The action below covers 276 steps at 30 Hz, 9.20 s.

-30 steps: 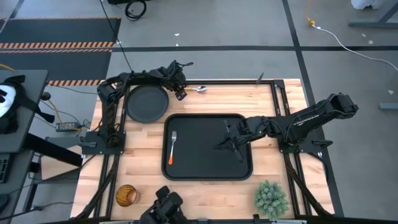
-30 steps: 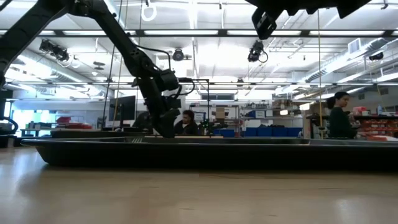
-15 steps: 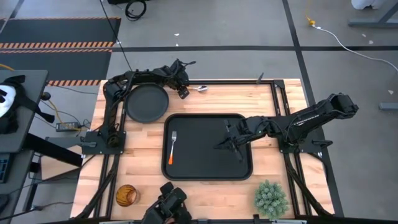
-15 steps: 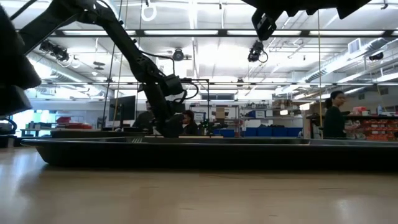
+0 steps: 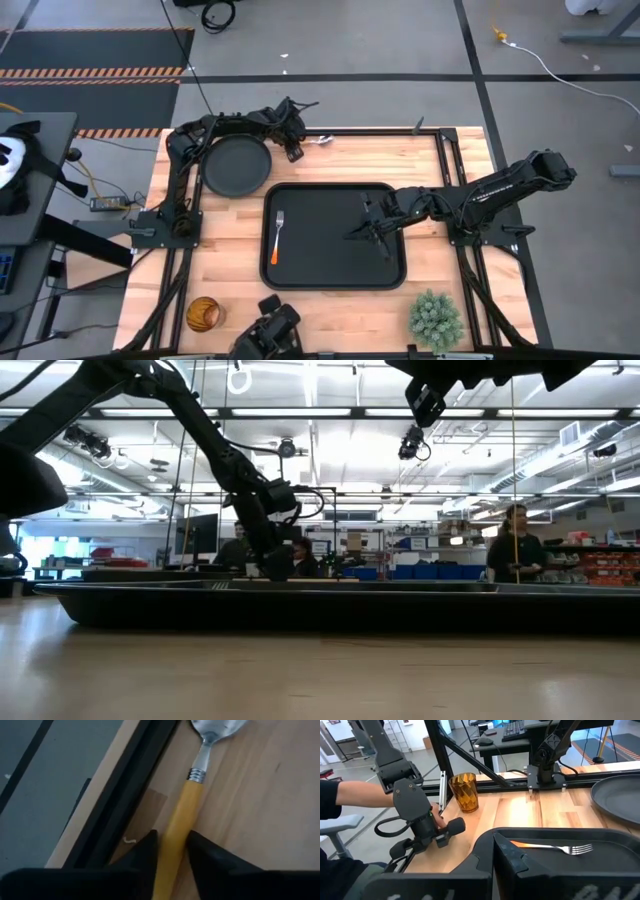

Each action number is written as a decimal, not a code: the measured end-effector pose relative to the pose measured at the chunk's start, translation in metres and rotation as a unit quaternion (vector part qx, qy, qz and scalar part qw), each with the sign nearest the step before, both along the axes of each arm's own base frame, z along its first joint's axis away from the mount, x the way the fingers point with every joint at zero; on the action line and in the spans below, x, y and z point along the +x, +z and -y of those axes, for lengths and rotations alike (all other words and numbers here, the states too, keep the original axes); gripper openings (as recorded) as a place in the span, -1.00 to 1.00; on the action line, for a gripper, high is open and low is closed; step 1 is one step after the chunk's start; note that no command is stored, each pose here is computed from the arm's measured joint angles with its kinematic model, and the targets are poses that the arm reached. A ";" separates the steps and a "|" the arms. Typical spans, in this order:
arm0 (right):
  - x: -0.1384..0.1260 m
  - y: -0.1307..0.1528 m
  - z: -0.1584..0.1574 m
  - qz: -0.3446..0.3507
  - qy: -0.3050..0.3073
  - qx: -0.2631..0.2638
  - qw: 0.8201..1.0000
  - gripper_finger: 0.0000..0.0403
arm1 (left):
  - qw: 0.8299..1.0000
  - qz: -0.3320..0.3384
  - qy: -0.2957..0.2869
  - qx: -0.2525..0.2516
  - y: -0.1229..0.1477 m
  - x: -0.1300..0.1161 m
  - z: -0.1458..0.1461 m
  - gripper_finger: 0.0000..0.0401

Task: Pick and place plate/cup/fork/spoon on tray
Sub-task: Put the yellow spoon on the black tray to the right of the orange fork

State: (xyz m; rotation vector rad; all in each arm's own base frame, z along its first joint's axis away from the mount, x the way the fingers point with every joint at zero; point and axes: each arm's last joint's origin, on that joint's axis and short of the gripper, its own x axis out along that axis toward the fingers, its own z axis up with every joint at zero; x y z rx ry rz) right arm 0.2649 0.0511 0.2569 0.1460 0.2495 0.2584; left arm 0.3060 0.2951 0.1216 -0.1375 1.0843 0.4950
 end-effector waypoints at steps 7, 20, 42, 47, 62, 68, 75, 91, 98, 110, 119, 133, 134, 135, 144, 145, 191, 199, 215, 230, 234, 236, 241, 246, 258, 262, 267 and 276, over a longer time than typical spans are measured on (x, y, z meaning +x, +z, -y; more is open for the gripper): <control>0.000 0.000 0.000 -0.001 0.000 0.000 1.000 -0.94 | 1.000 -0.018 -0.001 0.008 0.003 0.003 0.007 -0.90; 0.000 -0.001 0.000 -0.005 0.000 -0.002 1.000 -0.94 | 0.999 -0.010 -0.031 0.038 0.060 0.025 0.063 -0.97; 0.000 -0.003 0.002 -0.016 -0.002 -0.004 1.000 -0.94 | 0.999 0.045 0.008 0.011 0.032 0.027 0.036 -0.21; 0.000 -0.003 0.006 -0.016 -0.010 -0.004 1.000 -0.94 | 0.999 0.053 0.012 -0.009 0.017 0.023 0.023 -0.18; 0.002 -0.003 0.014 -0.015 -0.027 -0.003 1.000 -0.94 | 0.999 0.033 0.012 -0.022 0.001 0.016 0.012 -0.28; 0.002 -0.002 0.016 -0.012 -0.030 0.001 0.999 -0.94 | 0.999 -0.002 0.017 -0.047 0.002 0.021 0.009 -0.18; 0.002 -0.003 0.016 -0.014 -0.030 0.001 0.999 -0.94 | 0.998 -0.030 -0.034 -0.032 0.001 0.027 0.013 -0.36; 0.002 -0.003 0.016 -0.023 -0.035 0.022 0.999 -0.94 | 0.989 -0.129 -0.066 -0.013 0.018 0.041 0.031 -0.94; 0.001 -0.005 0.016 -0.032 -0.033 0.012 0.999 -0.94 | 0.981 -0.182 -0.060 0.008 0.075 0.066 0.064 -0.95; -0.014 0.007 0.004 -0.036 0.023 0.042 0.998 -0.94 | 0.976 -0.216 -0.019 0.017 0.138 0.089 0.151 -0.95; -0.035 0.022 -0.026 -0.014 0.088 0.058 0.994 -0.94 | 0.976 -0.216 -0.002 0.029 0.140 0.093 0.177 -0.93; -0.046 0.025 -0.045 -0.014 0.099 0.053 0.994 -0.94 | 0.957 -0.140 0.250 -0.046 0.105 0.065 0.095 -0.31; -0.046 0.024 -0.046 -0.014 0.099 0.052 0.994 -0.94 | 0.954 -0.132 0.265 -0.052 0.097 0.062 0.091 -0.27; -0.046 0.024 -0.046 -0.015 0.100 0.052 0.994 -0.94 | 0.951 -0.126 0.276 -0.061 0.089 0.059 0.086 -0.23; -0.046 0.024 -0.046 -0.013 0.101 0.048 0.994 -0.94 | 0.942 -0.048 0.321 -0.087 0.045 0.049 0.062 0.00; -0.046 0.024 -0.046 -0.013 0.101 0.048 0.994 -0.94 | 0.941 -0.042 0.325 -0.087 0.043 0.048 0.061 0.00; -0.049 0.021 -0.050 -0.025 0.113 0.031 0.993 -0.94 | 0.944 0.035 0.325 -0.038 0.062 0.035 0.069 -0.98; -0.050 0.021 -0.049 -0.020 0.120 -0.001 0.993 -0.94 | 0.954 0.064 0.291 0.012 0.130 0.028 0.123 -0.98; -0.055 0.006 -0.046 -0.091 0.122 -0.038 0.988 -0.94 | 0.929 0.058 0.366 -0.013 0.069 0.055 0.112 -0.72; -0.058 0.000 -0.044 -0.125 0.122 -0.049 0.983 -0.94 | 0.888 0.050 0.434 -0.141 0.014 0.038 0.055 -0.14; -0.058 0.000 -0.044 -0.124 0.122 -0.049 0.983 -0.94 | 0.889 0.049 0.432 -0.144 0.014 0.038 0.055 -0.17; -0.058 0.000 -0.044 -0.124 0.122 -0.049 0.984 -0.94 | 0.890 0.047 0.431 -0.144 0.013 0.038 0.055 -0.21; -0.058 0.000 -0.044 -0.124 0.122 -0.049 0.984 -0.94 | 0.894 0.035 0.423 -0.143 0.013 0.036 0.056 -0.39; -0.058 0.000 -0.044 -0.125 0.122 -0.049 0.984 -0.94 | 0.896 0.025 0.420 -0.140 0.013 0.034 0.055 -0.74; -0.060 -0.003 -0.043 -0.144 0.118 -0.044 0.981 -0.94 | 0.904 0.021 0.407 -0.128 0.014 0.034 0.055 -0.99; -0.060 -0.003 -0.043 -0.145 0.118 -0.044 0.981 -0.94 | 0.905 0.020 0.406 -0.127 0.014 0.034 0.055 -0.99; -0.060 -0.003 -0.043 -0.145 0.118 -0.045 0.981 -0.94 | 0.907 0.019 0.403 -0.126 0.014 0.034 0.055 -0.99; -0.060 -0.003 -0.043 -0.145 0.118 -0.045 0.981 -0.94 | 0.914 0.012 0.390 -0.110 0.022 0.033 0.061 -0.99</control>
